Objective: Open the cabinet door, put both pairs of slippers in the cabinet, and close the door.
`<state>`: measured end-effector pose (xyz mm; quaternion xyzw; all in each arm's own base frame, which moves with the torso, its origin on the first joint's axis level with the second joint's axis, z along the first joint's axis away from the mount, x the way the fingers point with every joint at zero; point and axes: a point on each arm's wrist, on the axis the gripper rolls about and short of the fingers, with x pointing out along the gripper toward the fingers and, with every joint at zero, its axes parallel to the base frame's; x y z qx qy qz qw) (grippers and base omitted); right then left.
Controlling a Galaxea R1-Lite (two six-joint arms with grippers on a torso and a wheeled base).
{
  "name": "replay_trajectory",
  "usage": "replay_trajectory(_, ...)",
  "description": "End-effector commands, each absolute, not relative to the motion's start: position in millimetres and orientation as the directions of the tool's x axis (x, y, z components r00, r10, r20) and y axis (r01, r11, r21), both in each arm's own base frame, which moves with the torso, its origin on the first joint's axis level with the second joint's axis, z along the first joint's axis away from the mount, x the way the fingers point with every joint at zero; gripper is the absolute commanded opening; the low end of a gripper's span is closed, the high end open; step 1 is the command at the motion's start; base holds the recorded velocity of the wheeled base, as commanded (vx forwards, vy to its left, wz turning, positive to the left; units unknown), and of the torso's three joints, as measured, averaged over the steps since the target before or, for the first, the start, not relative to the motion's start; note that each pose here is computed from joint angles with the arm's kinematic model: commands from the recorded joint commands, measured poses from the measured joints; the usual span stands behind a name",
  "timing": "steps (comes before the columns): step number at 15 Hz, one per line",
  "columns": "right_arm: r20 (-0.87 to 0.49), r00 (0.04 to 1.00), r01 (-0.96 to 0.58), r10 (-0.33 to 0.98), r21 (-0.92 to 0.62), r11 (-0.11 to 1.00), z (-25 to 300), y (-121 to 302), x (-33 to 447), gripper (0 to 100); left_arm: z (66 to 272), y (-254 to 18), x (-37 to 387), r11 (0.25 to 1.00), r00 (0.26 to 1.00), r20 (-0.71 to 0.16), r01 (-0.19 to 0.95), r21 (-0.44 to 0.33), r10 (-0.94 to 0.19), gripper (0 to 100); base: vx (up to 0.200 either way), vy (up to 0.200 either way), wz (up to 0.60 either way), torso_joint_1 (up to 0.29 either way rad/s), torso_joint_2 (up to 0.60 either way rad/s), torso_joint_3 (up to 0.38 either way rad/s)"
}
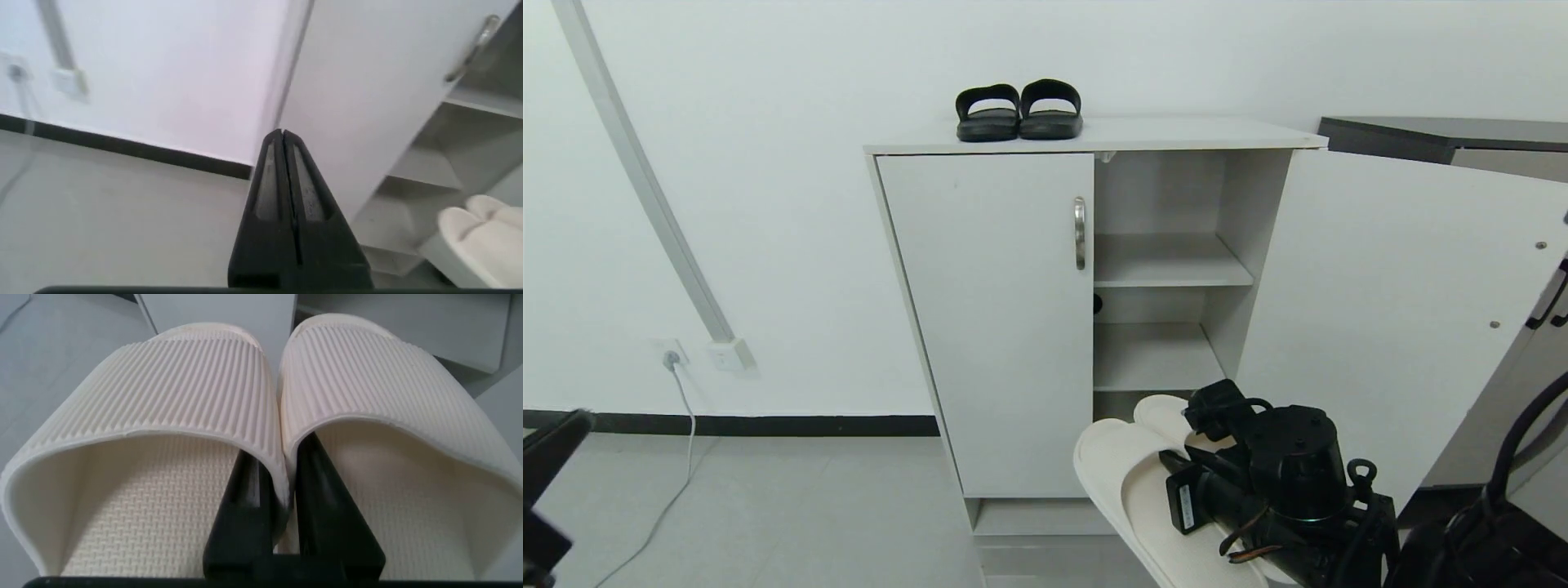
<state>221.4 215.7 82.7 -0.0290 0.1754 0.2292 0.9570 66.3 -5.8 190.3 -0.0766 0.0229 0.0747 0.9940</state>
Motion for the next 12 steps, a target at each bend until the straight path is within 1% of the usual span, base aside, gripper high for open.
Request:
replay_trajectory(1,-0.364,0.823,-0.461,0.435,0.018,0.887,77.4,218.9,217.6,0,148.6,5.6,26.7,0.952,0.963,-0.014,-0.267,-0.148,0.268,0,0.0,0.0,0.0,0.0,0.0,0.0)
replay_trajectory(3,-0.368,0.827,-0.454,0.425,0.008,0.891,76.0,219.5,213.6,0,125.7,6.7,15.6,0.95,0.961,-0.014,-0.276,-0.149,0.277,0,0.0,0.0,0.0,0.0,0.0,0.0)
replay_trajectory(4,-0.365,0.829,-0.453,0.424,0.006,0.891,76.8,220.8,212.5,0,110.2,7.4,6.1,0.947,0.958,-0.006,-0.283,-0.151,0.286,0,0.0,0.0,0.0,0.0,0.0,0.0)
replay_trajectory(5,-0.366,0.826,-0.458,0.428,0.006,0.889,76.5,221.6,211.3,0,102.5,7.9,-2.2,0.942,0.953,-0.016,-0.301,-0.145,0.302,0,0.0,0.0,0.0,0.0,0.0,0.0)
replay_trajectory(7,-0.367,0.822,-0.466,0.435,0.005,0.885,76.2,223.3,209.0,0,81.5,7.0,-19.1,0.922,0.929,-0.032,-0.371,-0.106,0.37,0,0.0,0.0,0.0,0.0,0.0,0.0)
replay_trajectory(8,-0.366,0.823,-0.465,0.435,0.007,0.885,76.3,223.3,209.1,0,80.5,6.7,-21.5,0.928,0.935,-0.026,-0.355,-0.113,0.354,0,0.0,0.0,0.0,0.0,0.0,0.0)
replay_trajectory(9,-0.362,0.824,-0.466,0.436,0.007,0.885,77.1,223.3,209.1,0,80.1,6.9,-23.5,0.946,0.953,0.016,-0.298,-0.126,0.302,0,0.0,0.0,0.0,0.0,0.0,0.0)
replay_trajectory(10,-0.363,0.822,-0.468,0.439,0.007,0.883,76.6,224.0,208.5,0,79.9,4.8,-23.6,0.971,0.978,0.028,-0.204,-0.124,0.209,0,0.0,0.0,0.0,0.0,0.0,0.0)
replay_trajectory(11,-0.365,0.82,-0.473,0.442,0.006,0.881,76.3,224.8,207.2,0,77.8,2.2,-22.9,0.989,0.995,0.018,-0.094,-0.115,0.096,0,0.0,0.0,0.0,0.0,0.0,0.0)
replay_trajectory(12,-0.369,0.817,-0.475,0.443,0.005,0.88,75.1,225.3,206.5,0,75.9,0.7,-22.9,0.994,1.0,-0.003,-0.029,-0.107,0.029,0,0.0,0.0,0.0,0.0,0.0,0.0)
